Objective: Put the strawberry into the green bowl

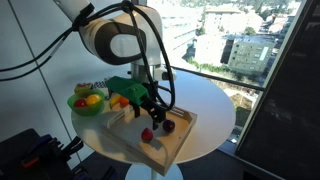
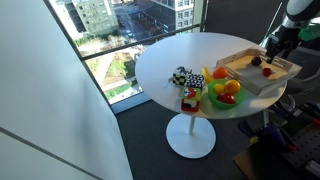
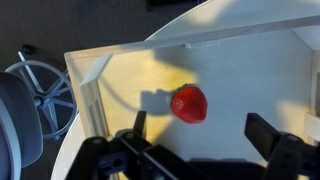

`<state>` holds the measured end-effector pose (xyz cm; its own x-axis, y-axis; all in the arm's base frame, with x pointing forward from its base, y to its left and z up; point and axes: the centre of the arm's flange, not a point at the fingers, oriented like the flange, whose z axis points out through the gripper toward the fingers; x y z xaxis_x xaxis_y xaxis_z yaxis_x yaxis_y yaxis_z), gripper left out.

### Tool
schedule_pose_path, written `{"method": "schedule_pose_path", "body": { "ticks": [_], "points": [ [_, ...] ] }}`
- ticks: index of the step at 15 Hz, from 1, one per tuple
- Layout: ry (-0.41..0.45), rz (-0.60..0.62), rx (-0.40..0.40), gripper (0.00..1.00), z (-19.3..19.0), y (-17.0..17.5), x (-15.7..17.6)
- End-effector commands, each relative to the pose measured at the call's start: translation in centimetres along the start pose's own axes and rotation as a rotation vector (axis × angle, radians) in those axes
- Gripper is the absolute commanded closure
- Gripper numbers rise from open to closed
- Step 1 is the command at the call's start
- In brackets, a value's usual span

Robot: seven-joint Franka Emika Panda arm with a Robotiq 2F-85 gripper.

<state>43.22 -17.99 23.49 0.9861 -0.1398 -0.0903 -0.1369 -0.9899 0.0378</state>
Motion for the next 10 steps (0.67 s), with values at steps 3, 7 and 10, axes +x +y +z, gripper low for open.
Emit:
{"method": "schedule_pose_path", "body": {
  "ticks": [3,7,10],
  "points": [
    [0.017,-0.033,-0.009,0.00,2.2,0.6,1.0],
    [0.025,-0.053,-0.012,0.00,3.5,0.6,1.5],
    [0.032,-0.073,-0.013,0.00,4.2,0.5,1.9]
  ]
}}
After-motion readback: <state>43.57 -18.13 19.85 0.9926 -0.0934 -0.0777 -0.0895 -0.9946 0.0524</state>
